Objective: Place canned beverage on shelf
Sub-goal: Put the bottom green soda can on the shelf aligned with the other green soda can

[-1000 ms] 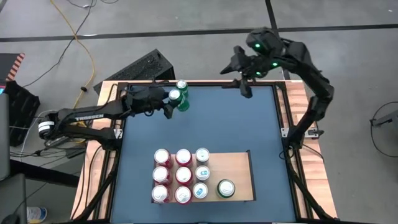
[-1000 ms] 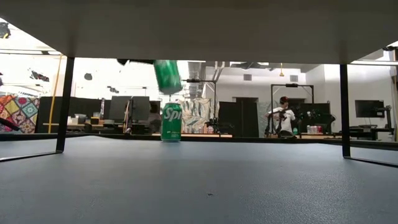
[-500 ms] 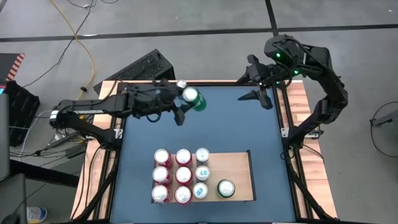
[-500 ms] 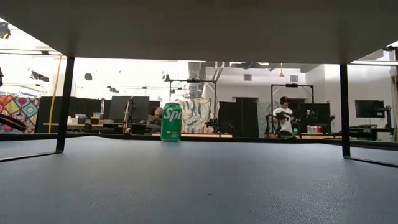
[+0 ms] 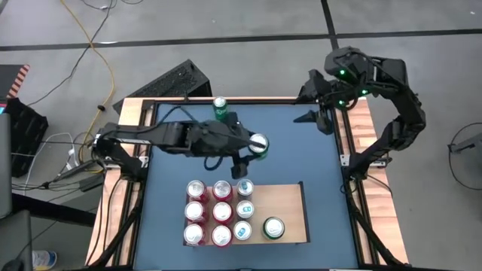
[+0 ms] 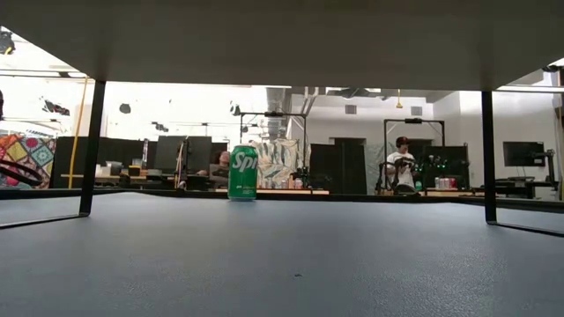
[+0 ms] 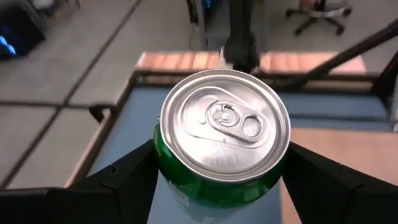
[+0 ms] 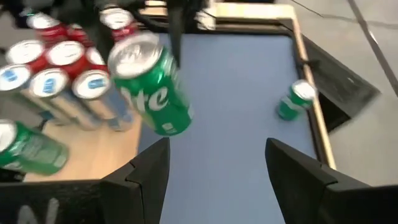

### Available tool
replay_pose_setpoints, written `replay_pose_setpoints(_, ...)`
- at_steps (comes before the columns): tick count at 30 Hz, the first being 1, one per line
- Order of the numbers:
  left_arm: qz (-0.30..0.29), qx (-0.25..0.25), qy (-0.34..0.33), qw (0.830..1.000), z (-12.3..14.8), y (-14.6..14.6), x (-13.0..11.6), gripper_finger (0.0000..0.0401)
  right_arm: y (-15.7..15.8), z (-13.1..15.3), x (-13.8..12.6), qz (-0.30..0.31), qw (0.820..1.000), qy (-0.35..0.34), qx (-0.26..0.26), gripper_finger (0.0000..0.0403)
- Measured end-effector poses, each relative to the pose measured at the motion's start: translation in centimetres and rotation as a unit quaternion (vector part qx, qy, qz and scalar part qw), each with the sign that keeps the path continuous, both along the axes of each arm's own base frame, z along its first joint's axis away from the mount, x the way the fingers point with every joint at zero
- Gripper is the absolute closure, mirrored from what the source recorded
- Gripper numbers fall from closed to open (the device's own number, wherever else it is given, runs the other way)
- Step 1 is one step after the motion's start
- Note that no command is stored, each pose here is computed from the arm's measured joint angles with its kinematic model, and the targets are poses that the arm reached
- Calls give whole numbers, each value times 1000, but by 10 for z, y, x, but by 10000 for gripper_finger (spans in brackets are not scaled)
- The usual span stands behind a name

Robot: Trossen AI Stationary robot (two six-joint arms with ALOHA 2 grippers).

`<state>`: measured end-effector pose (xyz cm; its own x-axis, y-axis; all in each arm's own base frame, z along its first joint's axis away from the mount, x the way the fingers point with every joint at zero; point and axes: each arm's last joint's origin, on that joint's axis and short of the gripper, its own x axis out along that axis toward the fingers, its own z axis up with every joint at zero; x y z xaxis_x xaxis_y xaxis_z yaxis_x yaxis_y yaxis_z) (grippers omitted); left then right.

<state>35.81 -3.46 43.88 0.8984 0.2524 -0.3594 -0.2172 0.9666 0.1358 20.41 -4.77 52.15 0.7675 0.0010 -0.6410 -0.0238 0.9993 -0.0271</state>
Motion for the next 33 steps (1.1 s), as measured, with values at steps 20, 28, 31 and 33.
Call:
replay_pose_setpoints(20,-30,-53,-9,998,26,-9,-31,116,87,-22,15,123,975,-121,-138,153)
replay_pose_setpoints(28,-43,-51,32,997,16,1,-29,115,102,-34,51,130,976,-84,-153,117)
replay_pose_setpoints(31,-56,-43,56,996,12,5,-30,115,104,-38,59,125,975,-59,-172,85)
replay_pose_setpoints(33,-68,-39,64,995,11,8,-31,115,105,-42,69,131,972,-47,-187,63)
